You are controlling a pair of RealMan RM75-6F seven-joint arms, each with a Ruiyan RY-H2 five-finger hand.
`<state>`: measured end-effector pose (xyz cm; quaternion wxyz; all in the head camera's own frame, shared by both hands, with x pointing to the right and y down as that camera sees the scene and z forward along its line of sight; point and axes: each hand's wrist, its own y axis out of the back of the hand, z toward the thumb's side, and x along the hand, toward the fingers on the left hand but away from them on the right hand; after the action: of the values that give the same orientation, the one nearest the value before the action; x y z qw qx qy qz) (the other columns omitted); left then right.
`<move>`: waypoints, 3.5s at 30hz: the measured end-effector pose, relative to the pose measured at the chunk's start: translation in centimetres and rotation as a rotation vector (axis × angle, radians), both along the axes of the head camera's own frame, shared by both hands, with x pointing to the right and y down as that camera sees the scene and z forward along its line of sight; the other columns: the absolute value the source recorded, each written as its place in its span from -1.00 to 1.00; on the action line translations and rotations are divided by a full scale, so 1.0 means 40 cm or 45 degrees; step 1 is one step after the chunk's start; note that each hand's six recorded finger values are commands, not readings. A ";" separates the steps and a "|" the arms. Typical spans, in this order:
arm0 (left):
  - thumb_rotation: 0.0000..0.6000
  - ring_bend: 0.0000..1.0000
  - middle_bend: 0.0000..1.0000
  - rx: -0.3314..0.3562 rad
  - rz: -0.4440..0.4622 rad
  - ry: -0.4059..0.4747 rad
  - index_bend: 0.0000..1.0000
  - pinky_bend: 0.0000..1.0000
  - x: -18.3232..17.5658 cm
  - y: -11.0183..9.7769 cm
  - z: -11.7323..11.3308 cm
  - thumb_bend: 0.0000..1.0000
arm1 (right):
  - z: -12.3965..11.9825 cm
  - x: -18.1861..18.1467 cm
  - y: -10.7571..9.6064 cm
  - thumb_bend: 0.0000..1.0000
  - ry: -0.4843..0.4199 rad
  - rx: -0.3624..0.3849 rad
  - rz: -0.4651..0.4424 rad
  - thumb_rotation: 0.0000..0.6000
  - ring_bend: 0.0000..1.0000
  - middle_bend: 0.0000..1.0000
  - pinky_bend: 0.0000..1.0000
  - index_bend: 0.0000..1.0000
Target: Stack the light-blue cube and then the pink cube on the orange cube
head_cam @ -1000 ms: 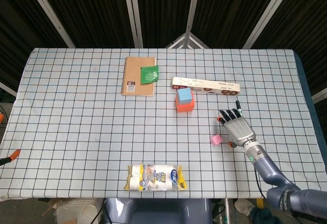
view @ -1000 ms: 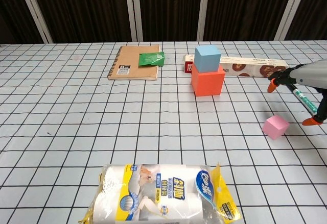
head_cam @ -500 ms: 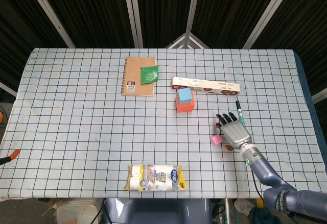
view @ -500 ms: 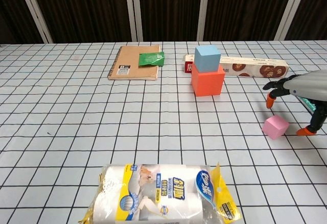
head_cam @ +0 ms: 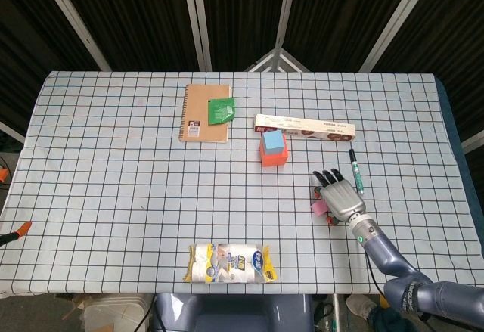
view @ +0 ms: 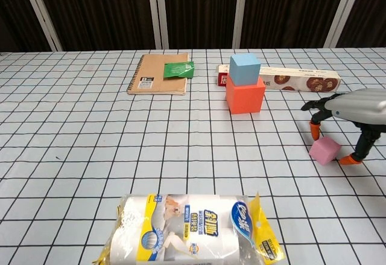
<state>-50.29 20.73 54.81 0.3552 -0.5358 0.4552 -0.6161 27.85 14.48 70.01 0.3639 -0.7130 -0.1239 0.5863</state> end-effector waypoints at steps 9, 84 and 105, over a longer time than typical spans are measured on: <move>1.00 -1.00 -1.00 -0.001 -0.006 -0.005 -0.94 -1.00 -0.001 0.000 0.001 -0.77 | -0.004 -0.006 -0.013 -0.44 -0.008 0.013 0.003 1.00 -1.00 -1.00 -1.00 -0.14; 1.00 -1.00 -1.00 0.028 -0.039 0.012 -0.94 -1.00 -0.023 -0.002 -0.015 -0.77 | -0.285 -0.256 -0.460 -0.24 0.047 -0.002 0.221 1.00 -1.00 -1.00 -1.00 0.02; 1.00 -1.00 -1.00 0.017 -0.075 -0.013 -0.94 -1.00 -0.033 -0.018 0.001 -0.77 | -0.194 -0.360 -0.490 -0.23 0.016 -0.067 0.171 1.00 -1.00 -1.00 -1.00 0.02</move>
<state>-51.61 20.03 54.83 0.3426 -0.5166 0.4730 -0.6261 13.45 -5.13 62.25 0.3056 -0.7089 -0.1536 0.6168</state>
